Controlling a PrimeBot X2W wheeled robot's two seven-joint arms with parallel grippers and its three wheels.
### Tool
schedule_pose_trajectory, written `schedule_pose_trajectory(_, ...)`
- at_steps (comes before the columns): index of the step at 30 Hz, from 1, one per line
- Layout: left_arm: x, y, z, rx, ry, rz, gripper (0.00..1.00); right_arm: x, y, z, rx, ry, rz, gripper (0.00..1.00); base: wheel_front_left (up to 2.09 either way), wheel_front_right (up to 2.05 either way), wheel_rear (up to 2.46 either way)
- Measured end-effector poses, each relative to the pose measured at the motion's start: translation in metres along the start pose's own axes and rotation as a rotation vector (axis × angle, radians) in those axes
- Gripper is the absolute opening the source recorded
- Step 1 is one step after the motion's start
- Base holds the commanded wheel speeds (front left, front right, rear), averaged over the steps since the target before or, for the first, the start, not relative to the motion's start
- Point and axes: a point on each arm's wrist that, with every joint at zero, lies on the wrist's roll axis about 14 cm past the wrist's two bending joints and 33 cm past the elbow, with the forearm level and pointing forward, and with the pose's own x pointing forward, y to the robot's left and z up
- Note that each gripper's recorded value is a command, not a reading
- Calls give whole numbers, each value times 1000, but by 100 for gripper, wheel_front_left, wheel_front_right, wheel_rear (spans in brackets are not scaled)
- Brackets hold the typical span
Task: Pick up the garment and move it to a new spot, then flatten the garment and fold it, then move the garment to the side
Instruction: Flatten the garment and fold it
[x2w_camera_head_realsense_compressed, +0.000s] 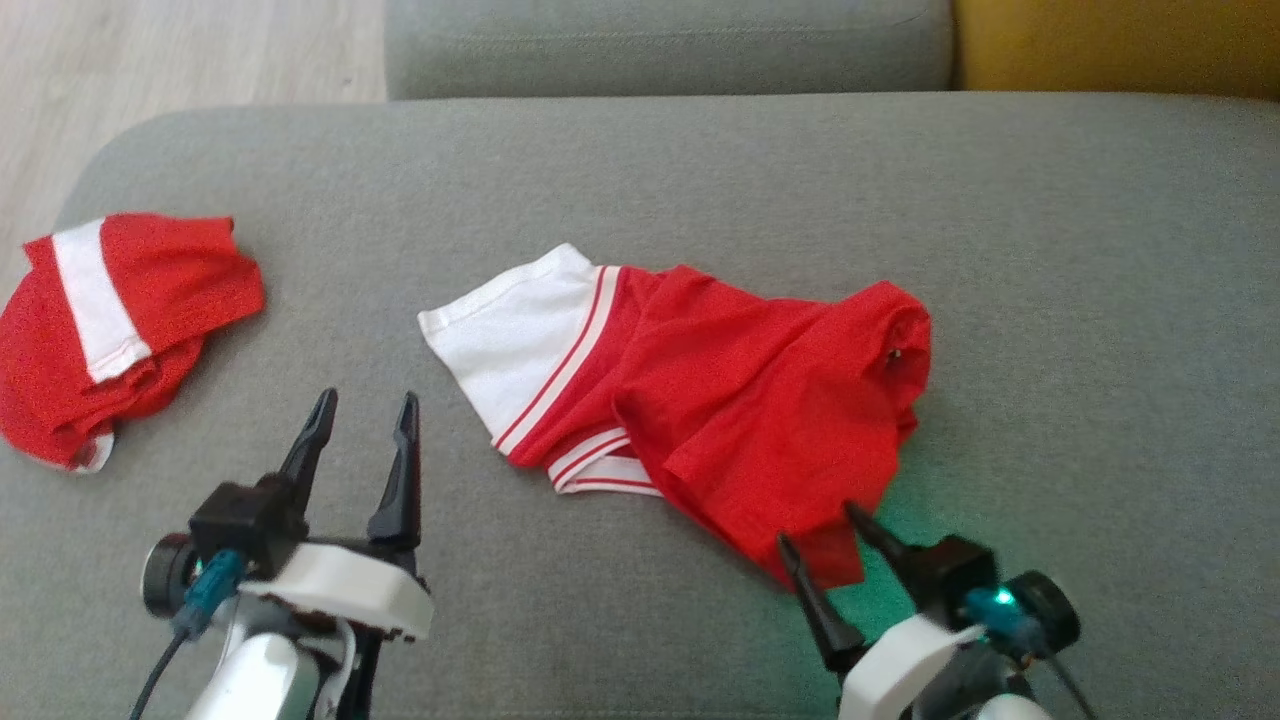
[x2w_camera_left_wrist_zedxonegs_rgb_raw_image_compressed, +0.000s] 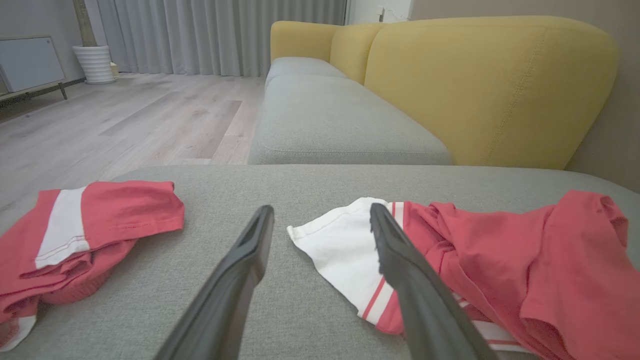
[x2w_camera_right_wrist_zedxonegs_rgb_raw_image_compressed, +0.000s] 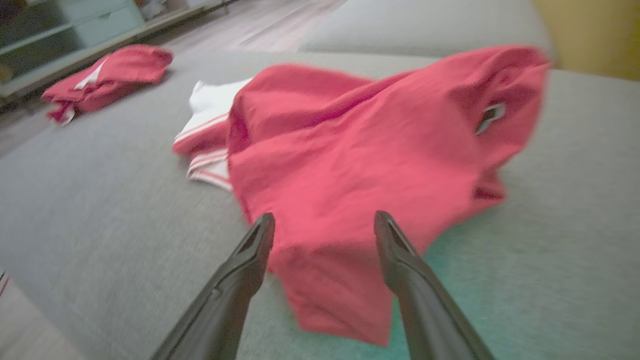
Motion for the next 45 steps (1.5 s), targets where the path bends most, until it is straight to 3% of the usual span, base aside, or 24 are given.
schedule_pose_trajectory(6,7,6,-1,-16,-1,27,100,19,18,-41,-96,153,103,100,0,0,0)
schedule_pose_trajectory(7,7,6,-1,-16,-1,27,100,19,18,-41,-96,153,103,91,0,0,0)
schedule_pose_trajectory(8,8,8,-2,-18,4,36,100,24,17,-44,-102,166,110,38,0,0,0)
schedule_pose_trajectory(9,9,8,-4,-20,7,34,100,26,17,-43,-102,163,112,0,0,0,0)
schedule_pose_trajectory(13,12,8,-6,-22,11,35,100,31,11,-35,-95,132,97,0,0,0,0)
schedule_pose_trajectory(19,17,0,-9,-20,17,14,100,39,-14,6,-54,-6,24,0,0,0,0)
schedule_pose_trajectory(29,25,-6,-7,-18,4,-11,100,38,-97,56,119,-172,-206,0,0,0,0)
schedule_pose_trajectory(33,26,-7,-9,-30,11,-8,100,46,-124,54,230,-178,-267,0,0,0,0)
schedule_pose_trajectory(41,37,-3,-10,-26,5,0,100,64,-171,40,345,-156,-394,0,0,0,0)
schedule_pose_trajectory(42,38,-3,-10,-25,4,-2,100,67,-175,40,355,-155,-402,12,0,0,0)
schedule_pose_trajectory(43,40,-4,-11,-27,5,-2,100,70,-179,40,361,-153,-410,100,0,0,0)
schedule_pose_trajectory(45,41,-5,-12,-27,8,-6,100,74,-184,41,373,-160,-419,100,0,0,0)
